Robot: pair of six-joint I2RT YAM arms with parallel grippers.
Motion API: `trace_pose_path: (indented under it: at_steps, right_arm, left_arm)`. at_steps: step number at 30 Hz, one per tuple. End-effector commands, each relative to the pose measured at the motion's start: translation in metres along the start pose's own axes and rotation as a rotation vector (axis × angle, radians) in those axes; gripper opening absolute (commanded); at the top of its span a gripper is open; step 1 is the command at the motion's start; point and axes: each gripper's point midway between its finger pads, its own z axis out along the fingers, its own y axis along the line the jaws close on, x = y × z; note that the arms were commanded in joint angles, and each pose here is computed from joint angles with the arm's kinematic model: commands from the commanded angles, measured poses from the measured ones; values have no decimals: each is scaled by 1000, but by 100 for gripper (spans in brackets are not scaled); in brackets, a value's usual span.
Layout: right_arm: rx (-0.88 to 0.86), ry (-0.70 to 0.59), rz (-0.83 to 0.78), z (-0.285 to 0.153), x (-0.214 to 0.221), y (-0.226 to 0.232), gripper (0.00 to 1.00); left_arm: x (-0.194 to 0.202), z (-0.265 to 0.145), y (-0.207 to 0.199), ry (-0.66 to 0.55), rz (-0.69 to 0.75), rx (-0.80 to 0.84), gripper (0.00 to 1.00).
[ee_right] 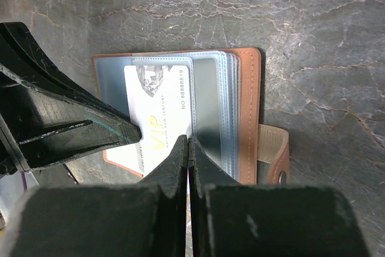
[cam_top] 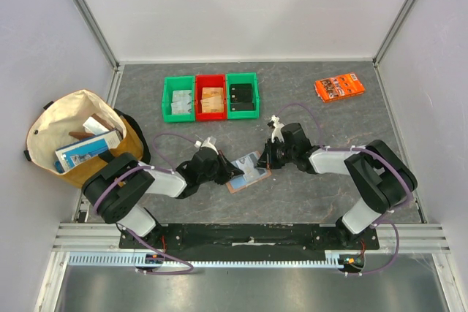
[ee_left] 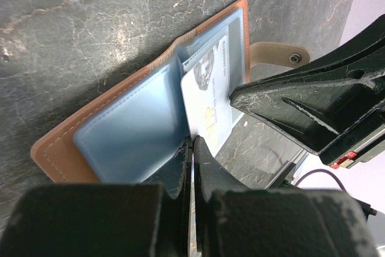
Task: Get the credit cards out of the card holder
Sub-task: Remove the credit card from the card holder.
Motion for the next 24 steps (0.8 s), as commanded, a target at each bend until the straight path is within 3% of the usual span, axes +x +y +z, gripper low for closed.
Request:
trace_pose_path:
  at_steps: [1,24]
  right_arm:
    - [215,113,73,-5,44,-59,0]
    - [212,80,23,-7,26,-57,0]
  left_arm:
    - [-1,-6,18,-11,-35,-45,2]
    - [0,-25,38,-30,-66,-36,2]
